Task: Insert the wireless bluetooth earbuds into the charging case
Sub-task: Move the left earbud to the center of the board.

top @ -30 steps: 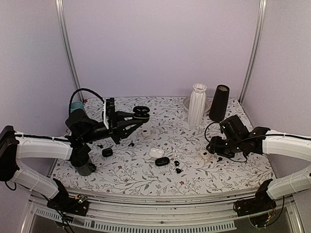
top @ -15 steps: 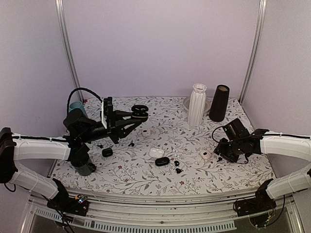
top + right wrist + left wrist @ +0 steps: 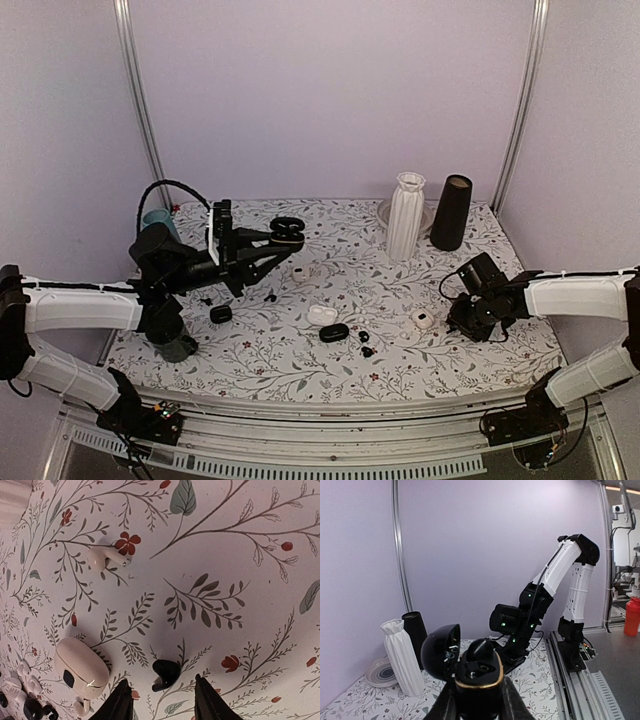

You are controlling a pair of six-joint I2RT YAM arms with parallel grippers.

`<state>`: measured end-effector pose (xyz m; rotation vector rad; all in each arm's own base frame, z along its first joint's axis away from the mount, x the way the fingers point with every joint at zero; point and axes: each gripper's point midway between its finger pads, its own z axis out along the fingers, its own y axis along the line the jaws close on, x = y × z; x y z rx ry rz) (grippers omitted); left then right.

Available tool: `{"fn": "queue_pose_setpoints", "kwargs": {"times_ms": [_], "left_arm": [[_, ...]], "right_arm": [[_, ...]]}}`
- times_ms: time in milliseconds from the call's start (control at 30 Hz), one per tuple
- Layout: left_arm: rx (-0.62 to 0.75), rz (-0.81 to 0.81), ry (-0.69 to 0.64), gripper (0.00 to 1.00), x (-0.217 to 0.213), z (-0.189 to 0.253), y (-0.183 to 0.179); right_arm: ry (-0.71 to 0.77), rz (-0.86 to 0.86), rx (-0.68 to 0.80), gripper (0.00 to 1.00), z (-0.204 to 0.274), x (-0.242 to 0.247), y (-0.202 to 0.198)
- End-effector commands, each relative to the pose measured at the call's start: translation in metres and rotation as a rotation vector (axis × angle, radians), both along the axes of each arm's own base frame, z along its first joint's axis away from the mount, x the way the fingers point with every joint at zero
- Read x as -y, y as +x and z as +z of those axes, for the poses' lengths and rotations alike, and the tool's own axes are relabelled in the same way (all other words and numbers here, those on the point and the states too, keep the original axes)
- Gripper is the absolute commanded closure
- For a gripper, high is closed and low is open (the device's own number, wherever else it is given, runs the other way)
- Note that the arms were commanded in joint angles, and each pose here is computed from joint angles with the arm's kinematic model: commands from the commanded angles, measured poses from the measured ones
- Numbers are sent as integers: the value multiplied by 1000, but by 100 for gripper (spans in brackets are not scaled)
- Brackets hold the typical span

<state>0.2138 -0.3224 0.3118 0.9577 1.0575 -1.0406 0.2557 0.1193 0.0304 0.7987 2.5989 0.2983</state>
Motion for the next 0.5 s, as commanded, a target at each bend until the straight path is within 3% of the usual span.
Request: {"fn": "queue_pose_setpoints", "kwargs": {"times_ms": [0,467], "left_arm": [[16,7,-10,100,-1,5,-4],[0,5,-6,100,0,3,-3]], "right_arm": [[6,-5,32,58,-3,2,11],[4,83,77,55,-9,2,33]]}}
